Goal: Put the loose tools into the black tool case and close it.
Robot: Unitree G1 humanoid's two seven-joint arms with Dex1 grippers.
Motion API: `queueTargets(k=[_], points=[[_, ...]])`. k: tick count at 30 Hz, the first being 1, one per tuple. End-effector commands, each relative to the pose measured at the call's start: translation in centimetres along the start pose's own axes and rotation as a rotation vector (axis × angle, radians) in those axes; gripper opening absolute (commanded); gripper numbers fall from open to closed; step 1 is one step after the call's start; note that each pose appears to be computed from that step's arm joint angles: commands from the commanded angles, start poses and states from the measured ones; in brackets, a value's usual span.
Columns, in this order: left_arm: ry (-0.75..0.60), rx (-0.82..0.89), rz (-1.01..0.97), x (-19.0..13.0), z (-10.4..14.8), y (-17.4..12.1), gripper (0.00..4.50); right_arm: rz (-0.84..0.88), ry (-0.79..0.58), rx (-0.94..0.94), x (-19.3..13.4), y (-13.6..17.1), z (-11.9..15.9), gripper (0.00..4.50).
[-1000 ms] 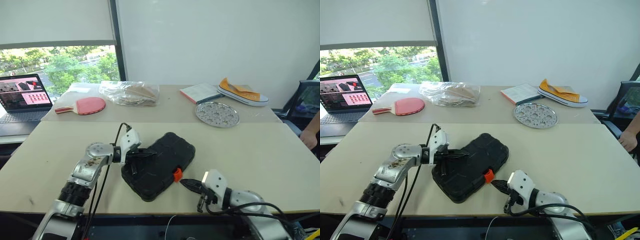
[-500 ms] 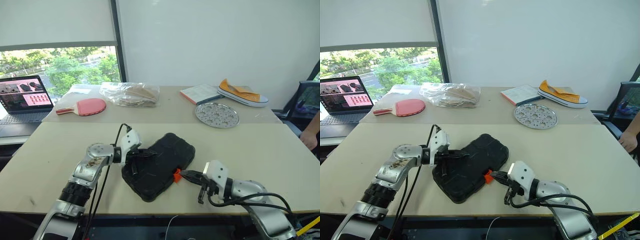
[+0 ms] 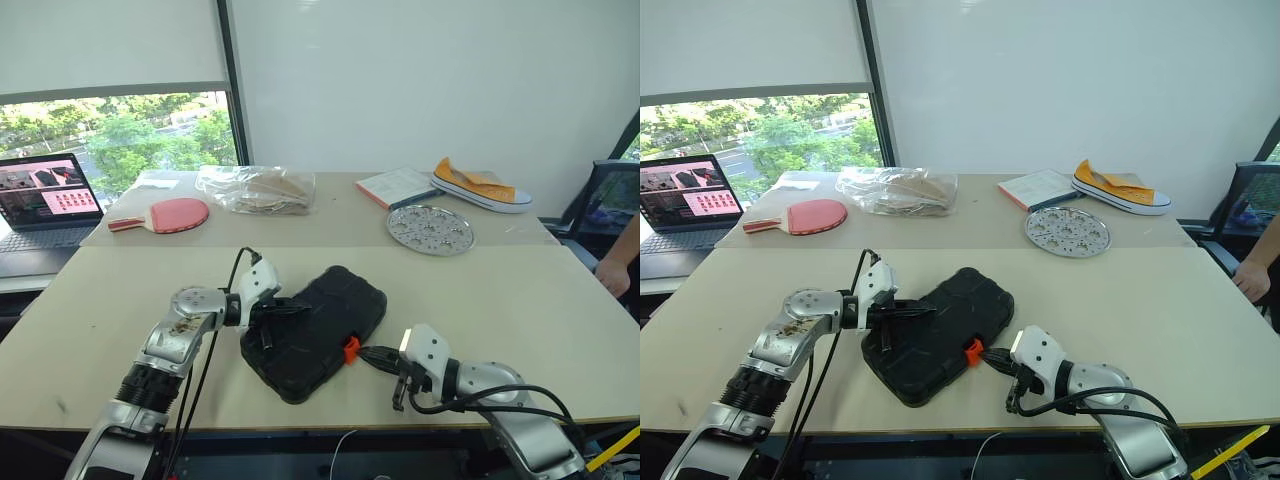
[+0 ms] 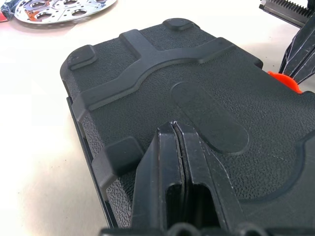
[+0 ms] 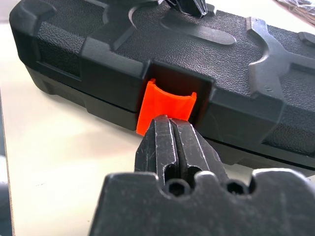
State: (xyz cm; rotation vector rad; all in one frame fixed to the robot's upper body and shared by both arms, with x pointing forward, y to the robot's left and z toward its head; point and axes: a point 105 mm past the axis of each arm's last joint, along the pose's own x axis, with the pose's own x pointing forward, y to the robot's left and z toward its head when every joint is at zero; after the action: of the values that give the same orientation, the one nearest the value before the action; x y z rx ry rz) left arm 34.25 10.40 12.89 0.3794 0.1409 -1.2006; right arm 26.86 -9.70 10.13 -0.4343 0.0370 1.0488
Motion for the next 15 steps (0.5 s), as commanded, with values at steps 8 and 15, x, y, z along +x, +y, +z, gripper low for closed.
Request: queueTargets(k=[8,15], points=[[0.100,-0.081,-0.028,0.58,-3.29,-1.04,0.05,0.063,0.010,-0.024,1.38,0.62,0.24,0.00],[0.103,-0.083,-0.028,0.61,-3.29,-0.98,0.05,0.034,-0.018,-0.046,1.75,0.04,0.78,0.00]])
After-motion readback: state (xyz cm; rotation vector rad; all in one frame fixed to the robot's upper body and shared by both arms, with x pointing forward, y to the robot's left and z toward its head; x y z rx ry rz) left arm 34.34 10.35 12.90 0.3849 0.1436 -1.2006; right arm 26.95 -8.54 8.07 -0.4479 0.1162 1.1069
